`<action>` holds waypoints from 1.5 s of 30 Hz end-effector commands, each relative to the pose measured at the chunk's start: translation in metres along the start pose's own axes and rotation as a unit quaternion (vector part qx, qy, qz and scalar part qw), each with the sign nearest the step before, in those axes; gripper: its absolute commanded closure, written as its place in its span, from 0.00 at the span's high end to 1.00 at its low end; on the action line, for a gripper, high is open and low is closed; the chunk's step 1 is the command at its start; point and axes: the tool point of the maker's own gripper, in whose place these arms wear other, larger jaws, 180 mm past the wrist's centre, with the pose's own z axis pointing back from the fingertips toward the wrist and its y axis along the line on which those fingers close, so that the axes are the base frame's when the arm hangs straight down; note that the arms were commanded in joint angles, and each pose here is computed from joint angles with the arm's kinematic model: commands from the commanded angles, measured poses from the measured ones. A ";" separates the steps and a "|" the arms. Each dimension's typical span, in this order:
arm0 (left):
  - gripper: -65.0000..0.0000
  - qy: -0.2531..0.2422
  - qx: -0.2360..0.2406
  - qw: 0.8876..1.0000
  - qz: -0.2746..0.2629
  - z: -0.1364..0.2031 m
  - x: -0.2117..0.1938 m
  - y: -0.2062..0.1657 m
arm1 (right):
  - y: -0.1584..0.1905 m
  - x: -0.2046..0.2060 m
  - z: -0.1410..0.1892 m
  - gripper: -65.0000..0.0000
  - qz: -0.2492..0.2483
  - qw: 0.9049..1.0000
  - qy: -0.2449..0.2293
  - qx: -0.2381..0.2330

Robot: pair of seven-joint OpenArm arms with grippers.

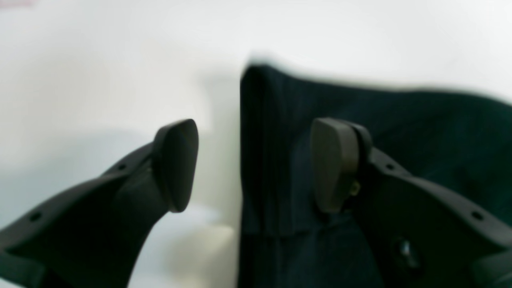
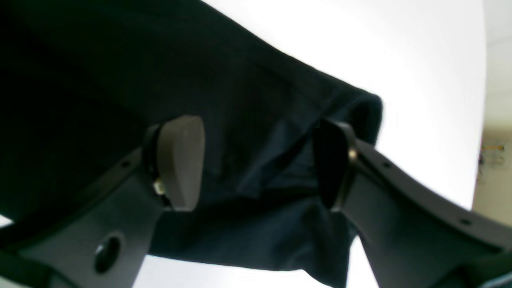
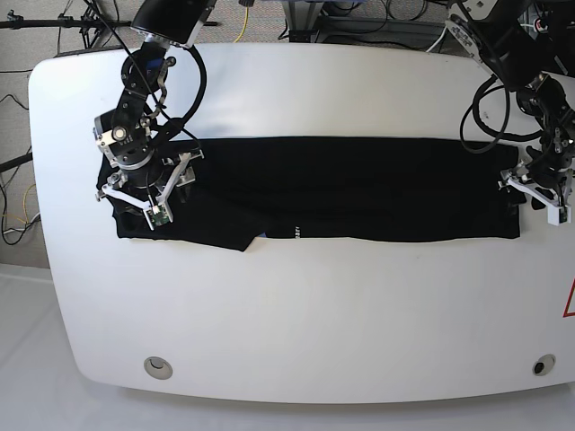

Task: Fold the T-shirt properly
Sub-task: 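Regrasp the strip end with the left gripper, pinching the edge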

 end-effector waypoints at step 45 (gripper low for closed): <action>0.71 -0.056 -0.003 0.996 -0.076 0.016 0.066 -0.007 | -0.002 0.012 0.004 0.62 -0.002 1.000 -0.026 -0.005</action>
